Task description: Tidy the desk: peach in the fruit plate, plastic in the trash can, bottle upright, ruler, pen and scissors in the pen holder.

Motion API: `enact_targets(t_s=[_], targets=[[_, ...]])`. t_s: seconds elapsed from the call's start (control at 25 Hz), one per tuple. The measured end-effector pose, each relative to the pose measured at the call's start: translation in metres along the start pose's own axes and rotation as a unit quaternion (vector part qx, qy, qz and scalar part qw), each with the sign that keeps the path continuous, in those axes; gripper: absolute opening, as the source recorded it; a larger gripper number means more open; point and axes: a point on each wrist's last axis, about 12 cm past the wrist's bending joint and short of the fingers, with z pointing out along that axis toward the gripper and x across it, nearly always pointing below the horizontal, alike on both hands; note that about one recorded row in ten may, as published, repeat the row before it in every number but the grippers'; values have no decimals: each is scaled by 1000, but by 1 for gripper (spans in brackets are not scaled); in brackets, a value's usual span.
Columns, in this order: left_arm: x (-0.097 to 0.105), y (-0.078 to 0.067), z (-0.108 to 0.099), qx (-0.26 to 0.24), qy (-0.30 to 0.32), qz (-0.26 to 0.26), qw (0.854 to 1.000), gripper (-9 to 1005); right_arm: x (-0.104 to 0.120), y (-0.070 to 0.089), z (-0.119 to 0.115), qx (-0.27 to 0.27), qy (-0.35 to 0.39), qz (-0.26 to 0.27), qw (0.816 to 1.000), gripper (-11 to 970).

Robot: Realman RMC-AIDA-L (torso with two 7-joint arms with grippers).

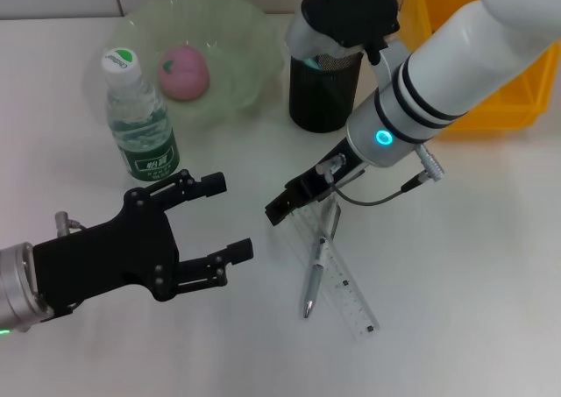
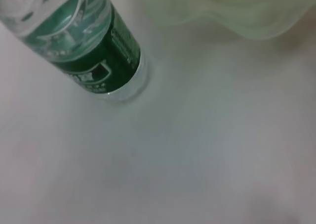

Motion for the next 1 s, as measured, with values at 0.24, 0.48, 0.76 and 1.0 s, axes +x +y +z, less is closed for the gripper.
enact_targets(t_s=[0.24, 0.48, 0.76, 1.0], targets=[[0, 1, 1, 1, 0, 1, 1000, 835, -1, 3, 2, 5, 6, -9, 1000, 774], [-1, 1, 1, 1, 0, 2, 1000, 835, -1, 6, 5, 13, 11, -24, 1000, 767], [-1, 1, 1, 1, 0, 3, 1000, 835, 0, 6, 6, 15, 15, -27, 999, 760], [0, 1, 2, -1, 1, 3, 1000, 835, 1, 5, 7, 16, 17, -26, 999, 582]])
